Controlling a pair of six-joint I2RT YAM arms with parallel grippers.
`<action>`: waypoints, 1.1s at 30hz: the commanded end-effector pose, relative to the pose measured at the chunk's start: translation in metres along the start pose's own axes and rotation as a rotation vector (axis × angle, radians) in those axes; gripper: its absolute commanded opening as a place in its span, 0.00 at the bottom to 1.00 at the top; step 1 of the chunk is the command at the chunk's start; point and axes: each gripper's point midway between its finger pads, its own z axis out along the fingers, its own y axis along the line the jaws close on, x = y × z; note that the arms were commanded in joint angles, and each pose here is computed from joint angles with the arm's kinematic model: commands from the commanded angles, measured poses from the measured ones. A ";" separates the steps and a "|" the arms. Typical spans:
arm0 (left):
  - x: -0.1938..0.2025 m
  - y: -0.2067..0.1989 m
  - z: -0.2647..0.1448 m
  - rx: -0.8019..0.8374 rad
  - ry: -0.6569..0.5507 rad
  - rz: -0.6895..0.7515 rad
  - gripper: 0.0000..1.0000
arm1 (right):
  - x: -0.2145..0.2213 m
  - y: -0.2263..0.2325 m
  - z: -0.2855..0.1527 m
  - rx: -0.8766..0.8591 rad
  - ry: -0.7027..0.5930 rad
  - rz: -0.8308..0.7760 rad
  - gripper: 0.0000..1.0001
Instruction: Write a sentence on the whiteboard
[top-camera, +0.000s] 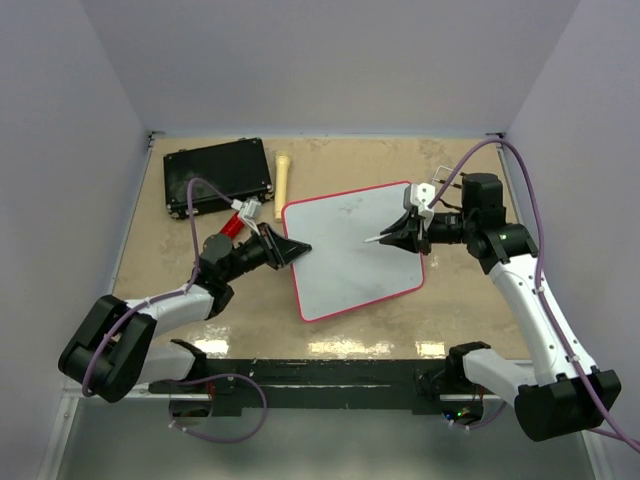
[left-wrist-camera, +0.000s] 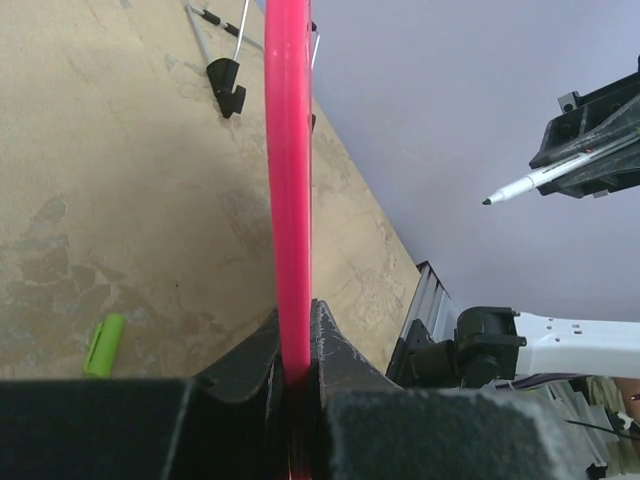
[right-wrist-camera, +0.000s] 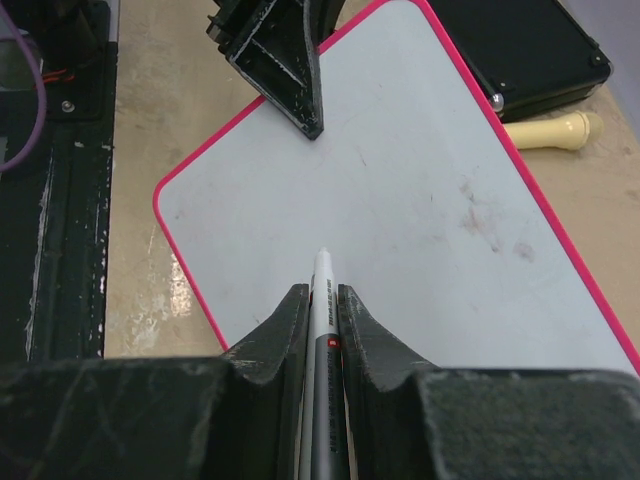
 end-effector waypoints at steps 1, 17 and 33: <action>-0.030 -0.031 -0.003 0.085 -0.142 0.094 0.00 | -0.003 -0.002 0.000 0.013 -0.017 -0.054 0.00; -0.016 -0.025 -0.010 0.038 -0.164 0.066 0.00 | 0.007 0.000 0.011 0.000 -0.034 -0.054 0.00; -0.017 -0.018 -0.009 -0.020 -0.208 0.041 0.00 | -0.006 0.012 0.043 -0.035 -0.003 -0.054 0.00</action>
